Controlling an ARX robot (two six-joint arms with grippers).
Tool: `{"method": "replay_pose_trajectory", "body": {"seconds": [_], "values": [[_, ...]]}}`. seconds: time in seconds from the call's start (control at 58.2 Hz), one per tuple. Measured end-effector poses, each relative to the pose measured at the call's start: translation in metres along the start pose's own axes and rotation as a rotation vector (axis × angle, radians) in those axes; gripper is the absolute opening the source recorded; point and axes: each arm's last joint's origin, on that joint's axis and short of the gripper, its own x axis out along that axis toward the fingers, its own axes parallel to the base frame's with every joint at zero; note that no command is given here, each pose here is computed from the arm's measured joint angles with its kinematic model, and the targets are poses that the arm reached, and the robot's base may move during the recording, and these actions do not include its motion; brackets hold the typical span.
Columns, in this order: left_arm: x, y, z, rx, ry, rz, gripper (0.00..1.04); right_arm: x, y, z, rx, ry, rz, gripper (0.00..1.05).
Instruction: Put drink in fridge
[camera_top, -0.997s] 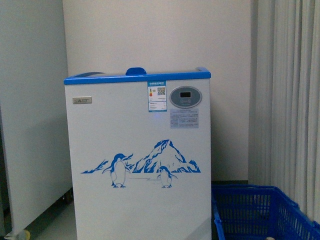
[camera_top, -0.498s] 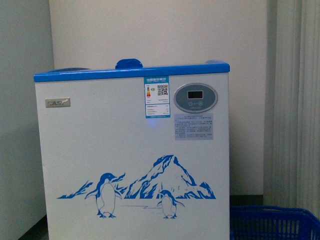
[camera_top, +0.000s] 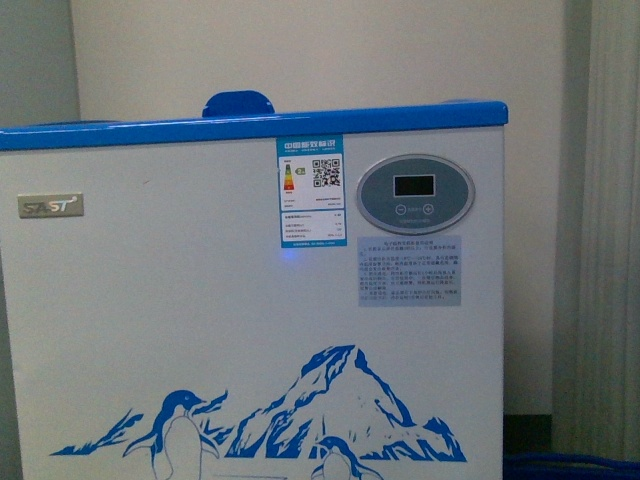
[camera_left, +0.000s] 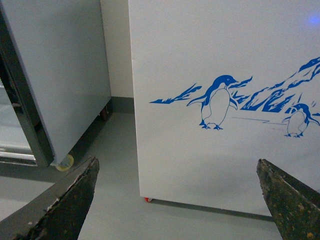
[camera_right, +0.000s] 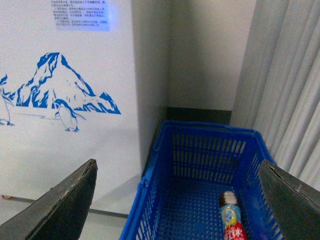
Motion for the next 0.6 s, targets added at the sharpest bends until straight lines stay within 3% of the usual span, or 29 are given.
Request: {"method": "replay_pose_trajectory", "body": {"seconds": [0.447,0.533,0.602], "values": [[0.000,0.000,0.000,0.000,0.000,0.000,0.97,0.000,0.000,0.000,0.003,0.005,-0.007,0.97],[0.000,0.000,0.000,0.000,0.001,0.000,0.97,0.006,-0.009,-0.001,0.005,0.363,-0.250,0.97],[0.000,0.000,0.000,0.000,0.001,0.000,0.97,0.017,-0.022,-0.007,-0.017,0.531,-0.400,0.97]]}}
